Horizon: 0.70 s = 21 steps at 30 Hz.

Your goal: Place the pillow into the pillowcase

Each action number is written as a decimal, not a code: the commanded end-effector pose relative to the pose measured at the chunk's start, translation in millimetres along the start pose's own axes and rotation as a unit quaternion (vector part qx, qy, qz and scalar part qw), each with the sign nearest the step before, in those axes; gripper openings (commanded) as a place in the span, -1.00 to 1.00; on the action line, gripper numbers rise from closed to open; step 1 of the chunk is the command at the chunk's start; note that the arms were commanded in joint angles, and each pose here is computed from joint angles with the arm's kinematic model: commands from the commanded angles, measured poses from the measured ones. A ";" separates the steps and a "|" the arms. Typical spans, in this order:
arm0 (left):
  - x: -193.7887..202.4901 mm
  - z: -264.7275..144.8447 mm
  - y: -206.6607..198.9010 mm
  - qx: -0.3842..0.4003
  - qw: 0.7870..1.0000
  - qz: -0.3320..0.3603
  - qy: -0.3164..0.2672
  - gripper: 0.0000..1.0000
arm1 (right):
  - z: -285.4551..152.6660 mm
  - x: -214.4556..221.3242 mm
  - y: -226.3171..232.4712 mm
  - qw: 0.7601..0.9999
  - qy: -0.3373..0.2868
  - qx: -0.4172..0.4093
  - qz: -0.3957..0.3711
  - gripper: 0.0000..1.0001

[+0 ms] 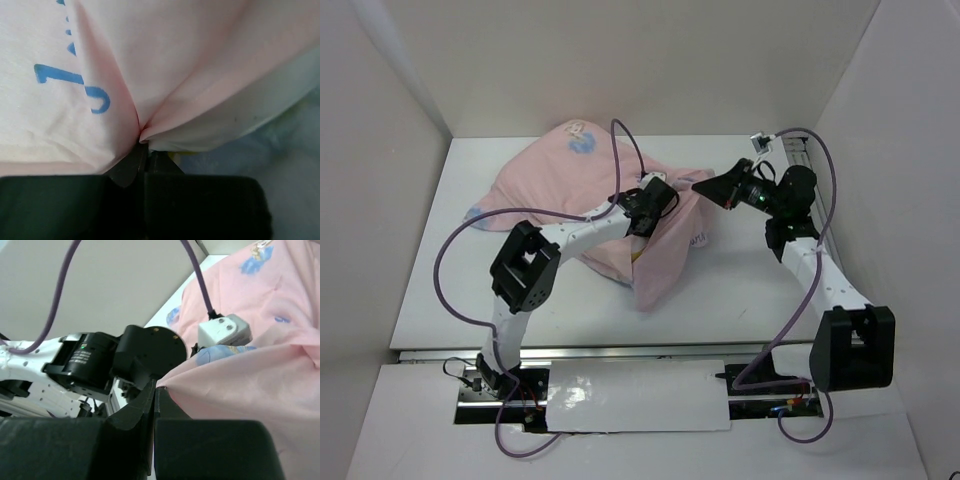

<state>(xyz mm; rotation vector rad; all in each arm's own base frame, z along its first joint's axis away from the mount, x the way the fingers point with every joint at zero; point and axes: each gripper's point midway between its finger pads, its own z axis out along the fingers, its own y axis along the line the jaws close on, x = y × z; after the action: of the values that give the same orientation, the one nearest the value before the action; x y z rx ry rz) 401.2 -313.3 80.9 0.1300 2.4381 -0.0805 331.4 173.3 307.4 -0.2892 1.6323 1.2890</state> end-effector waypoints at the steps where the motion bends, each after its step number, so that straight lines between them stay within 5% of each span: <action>1: 10.3 -17.1 2.9 0.033 0.999 0.019 0.034 -0.83 | 5.7 -59.2 28.9 0.994 -0.057 -0.044 -0.083 -1.00; 2: -5.4 -36.3 0.3 0.050 0.999 0.011 0.015 -0.68 | 10.0 -44.0 0.6 0.999 -0.030 -0.002 -0.034 -1.00; 6: -30.8 -81.5 -0.4 0.093 0.995 -0.002 -0.032 0.55 | -0.1 -15.4 -92.5 0.981 -0.003 0.192 0.025 -1.00; 9: -46.4 -102.5 14.5 0.066 0.996 -0.034 -0.058 0.75 | -23.0 -2.5 -129.8 0.957 -0.002 0.288 0.043 -0.74; 10: -63.4 -120.8 15.3 0.065 0.994 -0.040 -0.084 1.00 | -27.9 1.5 -137.7 0.950 -0.004 0.309 0.048 -0.56; 12: -79.5 -144.9 10.7 0.085 0.990 -0.031 -0.108 1.00 | -33.2 10.4 -139.2 0.947 0.005 0.318 0.050 -0.16; 15: -88.0 -161.9 10.1 0.102 0.987 -0.023 -0.122 1.00 | -42.1 29.1 -141.7 0.941 0.038 0.331 0.053 0.15; 21: -62.1 -153.1 26.2 0.080 0.991 -0.015 -0.105 1.00 | -51.6 64.8 -125.1 0.934 0.105 0.340 0.047 0.15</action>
<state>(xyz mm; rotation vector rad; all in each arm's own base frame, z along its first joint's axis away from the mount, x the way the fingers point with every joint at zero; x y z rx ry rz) 361.5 -289.1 252.1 0.1304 2.1955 -0.3515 385.5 96.2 178.7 0.1686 2.1248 0.7577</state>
